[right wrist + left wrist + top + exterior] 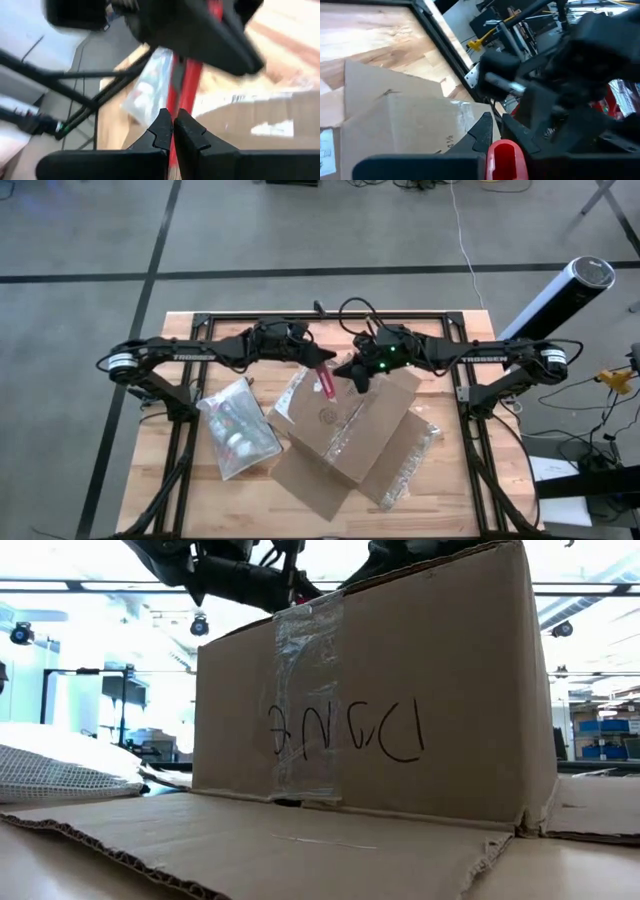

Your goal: Unpack boxes

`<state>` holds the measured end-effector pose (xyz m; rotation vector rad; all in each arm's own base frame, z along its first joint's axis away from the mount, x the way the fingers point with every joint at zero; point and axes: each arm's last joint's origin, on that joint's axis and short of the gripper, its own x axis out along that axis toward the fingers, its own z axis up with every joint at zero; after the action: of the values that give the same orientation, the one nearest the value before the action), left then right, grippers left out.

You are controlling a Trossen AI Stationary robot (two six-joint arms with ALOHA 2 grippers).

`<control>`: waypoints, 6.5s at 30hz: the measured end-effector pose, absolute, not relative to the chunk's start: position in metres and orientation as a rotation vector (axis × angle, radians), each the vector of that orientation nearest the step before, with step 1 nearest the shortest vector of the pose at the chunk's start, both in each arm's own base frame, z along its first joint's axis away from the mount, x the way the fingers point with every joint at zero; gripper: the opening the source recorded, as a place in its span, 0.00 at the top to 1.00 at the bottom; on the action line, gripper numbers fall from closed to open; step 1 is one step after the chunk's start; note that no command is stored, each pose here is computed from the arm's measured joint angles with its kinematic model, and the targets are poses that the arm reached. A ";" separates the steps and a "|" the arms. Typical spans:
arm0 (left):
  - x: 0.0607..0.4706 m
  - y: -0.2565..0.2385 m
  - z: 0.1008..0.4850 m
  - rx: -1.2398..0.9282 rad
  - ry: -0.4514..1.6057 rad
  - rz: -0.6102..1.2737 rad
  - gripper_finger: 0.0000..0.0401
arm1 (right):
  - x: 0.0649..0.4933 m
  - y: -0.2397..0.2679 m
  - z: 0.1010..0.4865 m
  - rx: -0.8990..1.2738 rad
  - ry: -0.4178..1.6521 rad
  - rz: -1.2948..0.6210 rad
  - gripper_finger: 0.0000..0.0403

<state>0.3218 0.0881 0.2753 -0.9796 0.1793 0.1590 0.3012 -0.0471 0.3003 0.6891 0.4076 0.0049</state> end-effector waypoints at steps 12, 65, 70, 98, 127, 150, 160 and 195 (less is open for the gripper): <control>0.319 0.085 0.288 -0.924 0.141 0.050 0.96 | 0.306 -0.046 0.303 0.669 0.369 0.086 0.59; 0.276 0.068 0.349 -0.739 -0.072 0.031 0.44 | 0.310 -0.081 0.307 0.578 0.230 0.163 0.95; 0.265 0.034 0.343 -0.672 0.130 -0.016 0.46 | 0.297 -0.102 0.308 0.554 0.251 0.076 0.95; 0.294 -0.036 0.226 -0.509 0.961 0.015 0.95 | 0.269 -0.125 0.290 0.497 0.464 0.117 0.95; 0.271 0.016 0.251 -0.620 0.844 0.289 1.00 | 0.210 -0.183 0.263 0.243 0.801 -0.340 0.95; 0.257 -0.021 0.239 -0.807 0.982 0.513 1.00 | 0.215 -0.159 0.238 0.302 0.975 -0.090 0.95; 0.259 0.022 0.230 -0.775 0.973 0.682 1.00 | 0.230 -0.117 0.235 0.377 1.058 0.069 0.95; 0.218 0.047 0.270 -0.654 0.883 0.687 1.00 | 0.225 -0.043 0.288 0.497 0.866 0.154 0.95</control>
<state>0.2176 0.0475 0.2696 -0.6539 0.8834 0.6869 0.2250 -0.0429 0.2884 0.4974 0.8664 0.1543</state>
